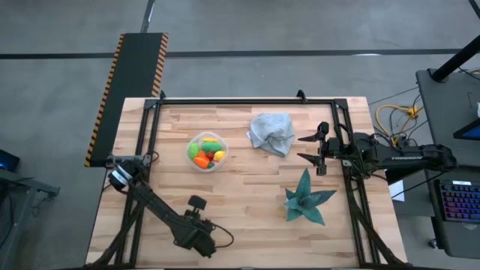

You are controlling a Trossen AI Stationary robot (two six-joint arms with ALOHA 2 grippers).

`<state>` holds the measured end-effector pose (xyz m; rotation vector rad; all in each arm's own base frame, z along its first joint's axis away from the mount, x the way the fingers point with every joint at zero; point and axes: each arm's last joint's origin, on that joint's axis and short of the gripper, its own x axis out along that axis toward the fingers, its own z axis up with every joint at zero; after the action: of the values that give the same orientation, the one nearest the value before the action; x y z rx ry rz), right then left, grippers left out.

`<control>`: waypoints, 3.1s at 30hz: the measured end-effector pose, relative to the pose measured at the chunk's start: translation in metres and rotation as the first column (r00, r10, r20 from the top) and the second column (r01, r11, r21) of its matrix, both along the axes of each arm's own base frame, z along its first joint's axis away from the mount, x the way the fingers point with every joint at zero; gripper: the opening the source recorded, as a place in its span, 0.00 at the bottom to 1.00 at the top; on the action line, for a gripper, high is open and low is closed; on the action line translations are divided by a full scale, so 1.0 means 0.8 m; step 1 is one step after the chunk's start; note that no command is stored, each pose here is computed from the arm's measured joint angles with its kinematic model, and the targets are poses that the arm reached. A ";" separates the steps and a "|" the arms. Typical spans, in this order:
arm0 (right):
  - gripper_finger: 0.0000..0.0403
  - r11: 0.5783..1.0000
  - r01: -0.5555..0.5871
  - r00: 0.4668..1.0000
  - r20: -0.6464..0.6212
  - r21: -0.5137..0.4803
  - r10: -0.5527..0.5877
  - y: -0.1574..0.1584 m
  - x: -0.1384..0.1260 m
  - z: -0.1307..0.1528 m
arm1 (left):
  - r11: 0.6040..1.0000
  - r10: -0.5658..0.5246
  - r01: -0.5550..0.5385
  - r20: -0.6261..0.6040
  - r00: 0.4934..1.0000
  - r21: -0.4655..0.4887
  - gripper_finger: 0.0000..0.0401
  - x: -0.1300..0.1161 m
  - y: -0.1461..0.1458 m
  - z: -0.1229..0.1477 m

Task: Pick and placing Produce into tupperware
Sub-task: Put the black cherry into the transparent container, then return to Home Position

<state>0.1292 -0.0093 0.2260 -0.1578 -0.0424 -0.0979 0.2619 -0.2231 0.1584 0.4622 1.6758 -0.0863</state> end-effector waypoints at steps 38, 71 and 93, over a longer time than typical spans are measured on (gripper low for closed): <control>0.60 1.000 0.000 1.000 0.005 -0.002 0.000 0.000 0.000 0.001 | 0.824 0.326 -0.457 0.380 0.866 0.334 0.00 0.023 0.330 0.084; 0.60 1.000 0.000 1.000 -0.001 -0.009 0.000 0.000 0.000 0.000 | 0.860 0.422 -0.473 0.256 0.870 0.191 0.20 0.037 0.368 0.041; 0.60 1.000 0.001 1.000 -0.001 -0.011 -0.001 0.000 0.000 0.000 | 0.962 0.273 -0.149 0.767 0.581 -0.230 0.15 0.060 0.352 0.180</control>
<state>0.1293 -0.0094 0.2260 -0.1684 -0.0417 -0.0988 0.3103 0.0583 0.3024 0.1311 0.8002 0.1666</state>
